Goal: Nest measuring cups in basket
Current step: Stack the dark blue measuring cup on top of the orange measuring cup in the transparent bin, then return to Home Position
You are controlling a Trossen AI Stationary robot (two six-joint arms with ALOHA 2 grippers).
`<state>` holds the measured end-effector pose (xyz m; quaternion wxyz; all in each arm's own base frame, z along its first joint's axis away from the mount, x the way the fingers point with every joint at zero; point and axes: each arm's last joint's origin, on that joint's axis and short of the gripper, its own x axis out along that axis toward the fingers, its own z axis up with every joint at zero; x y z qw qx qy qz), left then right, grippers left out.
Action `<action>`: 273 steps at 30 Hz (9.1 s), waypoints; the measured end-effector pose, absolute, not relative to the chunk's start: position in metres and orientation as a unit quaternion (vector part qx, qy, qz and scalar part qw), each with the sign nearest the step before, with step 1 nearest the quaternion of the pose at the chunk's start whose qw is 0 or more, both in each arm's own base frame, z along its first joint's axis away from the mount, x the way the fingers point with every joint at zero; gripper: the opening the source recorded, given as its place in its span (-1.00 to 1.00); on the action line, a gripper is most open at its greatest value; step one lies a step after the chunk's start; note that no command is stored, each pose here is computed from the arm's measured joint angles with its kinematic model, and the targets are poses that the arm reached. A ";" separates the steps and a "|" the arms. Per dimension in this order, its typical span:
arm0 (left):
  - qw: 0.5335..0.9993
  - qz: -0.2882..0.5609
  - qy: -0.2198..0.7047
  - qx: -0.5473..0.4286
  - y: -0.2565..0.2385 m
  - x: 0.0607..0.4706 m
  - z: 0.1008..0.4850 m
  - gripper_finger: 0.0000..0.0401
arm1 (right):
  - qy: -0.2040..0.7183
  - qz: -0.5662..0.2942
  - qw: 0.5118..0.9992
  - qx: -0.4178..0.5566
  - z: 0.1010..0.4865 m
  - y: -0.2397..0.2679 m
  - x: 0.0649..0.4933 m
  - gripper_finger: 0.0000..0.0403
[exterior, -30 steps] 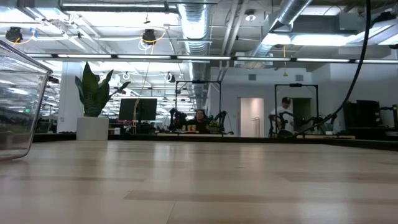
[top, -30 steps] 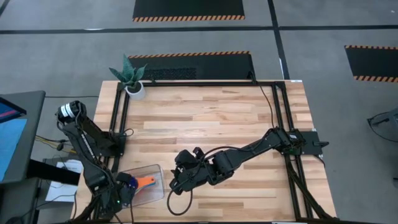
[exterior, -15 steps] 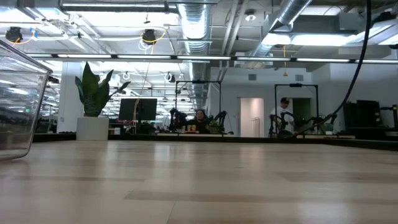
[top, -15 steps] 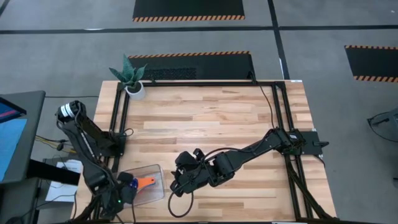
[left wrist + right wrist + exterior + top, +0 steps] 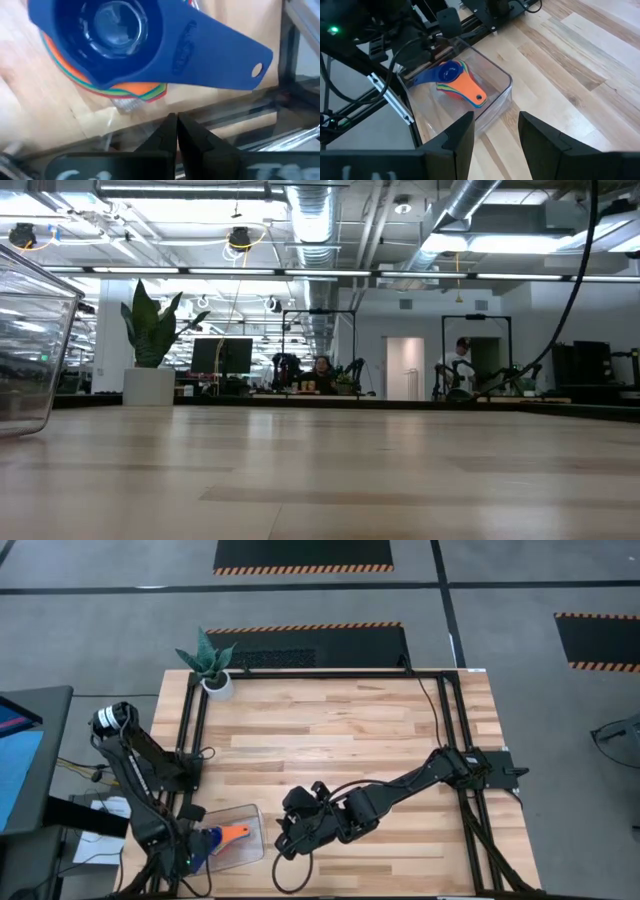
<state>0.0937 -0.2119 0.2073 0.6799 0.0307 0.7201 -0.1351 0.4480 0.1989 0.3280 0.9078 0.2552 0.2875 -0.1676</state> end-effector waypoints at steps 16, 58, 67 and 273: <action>0.679 -0.186 0.710 -0.020 -0.221 0.096 0.198 -1.00 | 0.287 -0.168 0.908 0.256 0.328 0.199 0.448 -0.12; 0.754 -0.160 0.620 0.146 -0.210 0.117 0.233 -1.00 | 0.281 -0.177 0.910 0.250 0.328 0.199 0.447 -0.12; 0.755 -0.207 0.605 0.146 -0.212 0.131 0.253 -0.90 | 0.284 -0.177 0.909 0.248 0.328 0.199 0.447 -0.12; 0.921 -0.003 0.360 -0.146 -0.180 0.105 0.407 -0.64 | 0.496 0.035 0.868 -0.016 0.397 0.176 0.346 -0.12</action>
